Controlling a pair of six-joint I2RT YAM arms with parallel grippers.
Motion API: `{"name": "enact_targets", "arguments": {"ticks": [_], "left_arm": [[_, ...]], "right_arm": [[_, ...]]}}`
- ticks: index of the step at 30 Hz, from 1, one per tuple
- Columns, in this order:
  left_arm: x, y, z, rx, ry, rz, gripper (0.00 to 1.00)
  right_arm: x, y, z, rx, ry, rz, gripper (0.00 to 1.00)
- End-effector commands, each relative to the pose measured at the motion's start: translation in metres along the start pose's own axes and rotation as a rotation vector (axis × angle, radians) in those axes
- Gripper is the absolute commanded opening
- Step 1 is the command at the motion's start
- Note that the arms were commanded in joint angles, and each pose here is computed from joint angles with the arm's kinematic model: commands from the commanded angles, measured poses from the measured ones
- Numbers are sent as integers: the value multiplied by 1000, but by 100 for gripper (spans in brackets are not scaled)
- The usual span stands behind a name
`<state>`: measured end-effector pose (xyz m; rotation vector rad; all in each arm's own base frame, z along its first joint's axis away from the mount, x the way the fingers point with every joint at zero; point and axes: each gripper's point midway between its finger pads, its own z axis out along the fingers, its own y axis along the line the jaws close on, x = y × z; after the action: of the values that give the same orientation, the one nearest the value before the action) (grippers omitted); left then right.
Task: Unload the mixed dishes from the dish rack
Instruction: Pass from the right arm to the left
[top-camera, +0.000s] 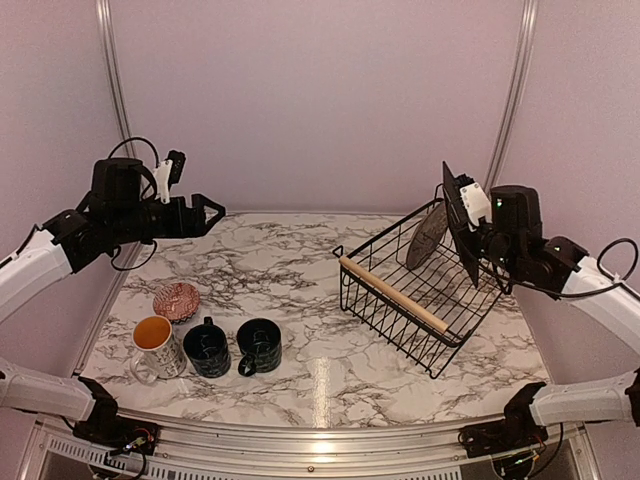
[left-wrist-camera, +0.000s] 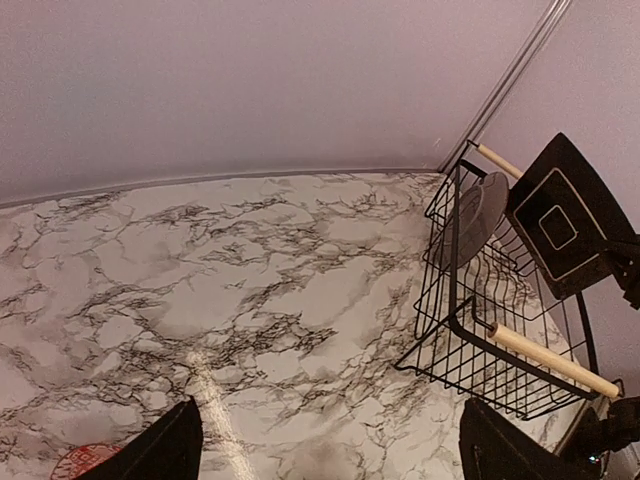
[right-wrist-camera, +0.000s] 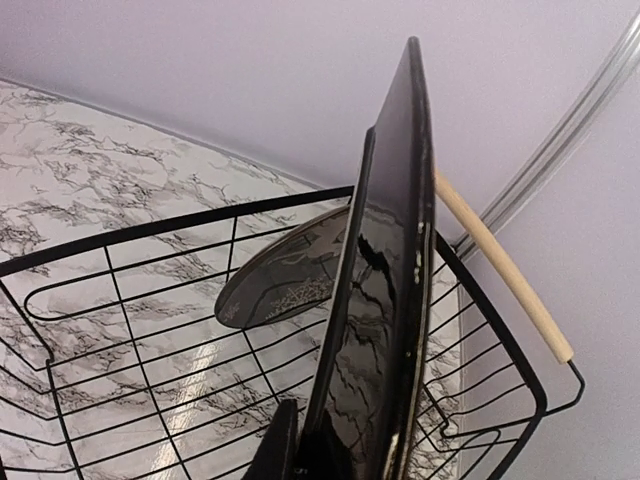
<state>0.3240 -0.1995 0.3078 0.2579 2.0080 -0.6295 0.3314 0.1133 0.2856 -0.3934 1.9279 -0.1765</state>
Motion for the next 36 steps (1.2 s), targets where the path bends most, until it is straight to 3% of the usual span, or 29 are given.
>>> {"name": "enact_targets", "arguments": {"ticks": [1, 8, 18, 24, 31, 36], "left_arm": [[-20, -37, -1, 209, -26, -201, 91], [-19, -71, 12, 457, 28, -506, 91], [-16, -102, 32, 666, 126, -796, 91], [-20, -149, 39, 786, 201, -834, 91], [-22, -187, 48, 863, 255, -842, 91], [-21, -186, 57, 880, 301, -1045, 91]], "right_arm": [[-85, -20, -50, 14, -349, -49, 0], [-98, -11, -76, -51, -466, -170, 0], [-113, 43, -118, -335, -663, -412, 0], [-119, 29, -131, -285, -674, -401, 0], [-116, 54, -161, -440, -777, -566, 0], [-117, 73, -172, -510, -869, -709, 0]]}}
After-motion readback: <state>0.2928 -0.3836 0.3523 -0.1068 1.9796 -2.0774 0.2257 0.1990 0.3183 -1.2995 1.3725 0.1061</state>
